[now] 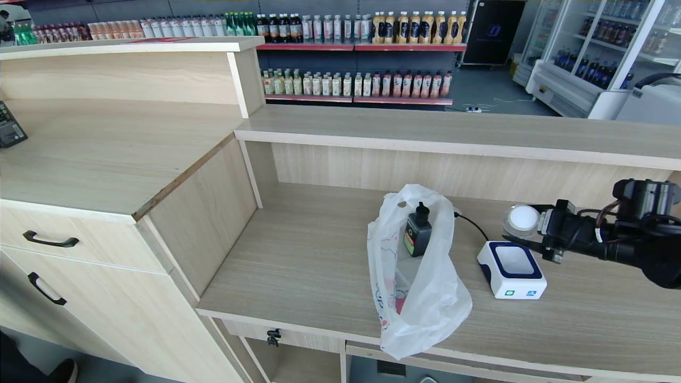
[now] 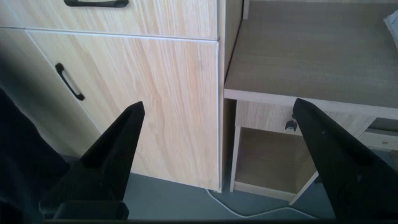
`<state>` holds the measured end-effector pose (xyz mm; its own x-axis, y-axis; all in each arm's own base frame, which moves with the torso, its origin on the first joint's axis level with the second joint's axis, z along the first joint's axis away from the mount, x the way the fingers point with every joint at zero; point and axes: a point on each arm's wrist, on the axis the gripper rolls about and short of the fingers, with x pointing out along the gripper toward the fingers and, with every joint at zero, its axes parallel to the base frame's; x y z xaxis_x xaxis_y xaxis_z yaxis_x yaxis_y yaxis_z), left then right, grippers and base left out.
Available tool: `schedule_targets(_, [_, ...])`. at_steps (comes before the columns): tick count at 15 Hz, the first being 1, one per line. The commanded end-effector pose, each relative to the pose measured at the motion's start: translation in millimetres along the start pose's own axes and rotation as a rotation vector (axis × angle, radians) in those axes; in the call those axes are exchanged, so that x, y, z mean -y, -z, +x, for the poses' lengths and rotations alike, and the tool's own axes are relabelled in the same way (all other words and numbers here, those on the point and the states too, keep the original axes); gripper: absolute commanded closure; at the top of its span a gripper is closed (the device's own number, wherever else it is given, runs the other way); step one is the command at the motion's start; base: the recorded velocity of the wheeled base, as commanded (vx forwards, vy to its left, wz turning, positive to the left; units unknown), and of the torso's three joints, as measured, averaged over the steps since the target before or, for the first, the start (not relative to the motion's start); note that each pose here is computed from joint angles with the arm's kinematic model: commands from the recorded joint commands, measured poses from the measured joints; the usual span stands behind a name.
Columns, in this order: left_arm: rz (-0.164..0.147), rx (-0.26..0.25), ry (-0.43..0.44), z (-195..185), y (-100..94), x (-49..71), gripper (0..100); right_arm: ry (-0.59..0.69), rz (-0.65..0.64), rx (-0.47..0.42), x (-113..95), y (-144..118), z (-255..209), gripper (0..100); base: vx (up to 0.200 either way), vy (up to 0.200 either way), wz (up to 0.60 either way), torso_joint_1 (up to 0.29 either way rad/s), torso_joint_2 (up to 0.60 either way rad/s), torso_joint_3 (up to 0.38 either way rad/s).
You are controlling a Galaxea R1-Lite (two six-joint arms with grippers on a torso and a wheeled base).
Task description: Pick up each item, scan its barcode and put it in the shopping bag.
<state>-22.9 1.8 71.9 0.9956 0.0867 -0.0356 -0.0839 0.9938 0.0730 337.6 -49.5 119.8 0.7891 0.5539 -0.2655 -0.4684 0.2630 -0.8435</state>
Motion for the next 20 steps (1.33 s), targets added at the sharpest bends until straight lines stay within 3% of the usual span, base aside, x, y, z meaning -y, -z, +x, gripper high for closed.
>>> schedule_targets(1, [0.000, 0.000, -0.001, 0, 0.0, 0.0, 0, -0.014, 0.009, 0.018, -3, 1, 5, 100, 0.000, 0.000, 0.00, 0.000, 0.00, 0.000])
schedule_targets(20, [0.000, 0.000, -0.001, 0, 0.0, 0.0, 0, -0.030, 0.006, 0.058, -2, 4, 27, 100, 0.000, 0.000, 0.00, 0.000, 0.00, 0.000])
